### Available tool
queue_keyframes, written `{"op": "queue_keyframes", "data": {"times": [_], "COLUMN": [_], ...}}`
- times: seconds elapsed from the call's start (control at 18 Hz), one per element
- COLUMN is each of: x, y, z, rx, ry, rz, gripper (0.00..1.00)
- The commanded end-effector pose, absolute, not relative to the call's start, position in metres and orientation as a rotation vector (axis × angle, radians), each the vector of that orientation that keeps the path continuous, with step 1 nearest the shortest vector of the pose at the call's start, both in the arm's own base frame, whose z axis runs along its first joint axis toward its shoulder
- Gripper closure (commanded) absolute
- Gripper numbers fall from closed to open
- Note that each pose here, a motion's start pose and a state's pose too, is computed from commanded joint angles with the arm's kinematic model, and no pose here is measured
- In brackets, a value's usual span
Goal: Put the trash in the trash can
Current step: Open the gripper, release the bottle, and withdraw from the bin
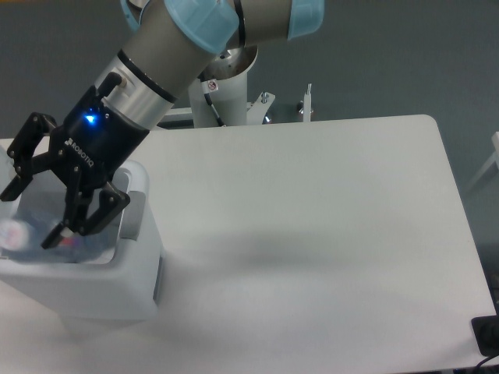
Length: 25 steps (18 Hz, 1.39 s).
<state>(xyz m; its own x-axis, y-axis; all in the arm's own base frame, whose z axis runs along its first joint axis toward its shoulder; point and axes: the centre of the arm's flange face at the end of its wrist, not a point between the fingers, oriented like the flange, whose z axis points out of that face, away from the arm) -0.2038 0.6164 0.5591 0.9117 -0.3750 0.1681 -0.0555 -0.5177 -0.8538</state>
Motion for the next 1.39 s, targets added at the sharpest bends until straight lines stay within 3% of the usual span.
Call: {"op": "queue_keyframes", "data": {"times": [0.28,0.61,1.11,1.39], "x": [-0.218,-0.314,-0.453,-0.487], "y": [0.612,0.571,0.453,0.429], "z": [0.558,0.541,0.448,0.421], "rx": [-2.093,-2.117,-2.187,-2.413], "ry": [0.281,0.098,-0.122,-0.227], "rz": [-0.4,-0.33,-0.214,-0.008], "gripper": [0.0,0.0,0.0,0.0]}}
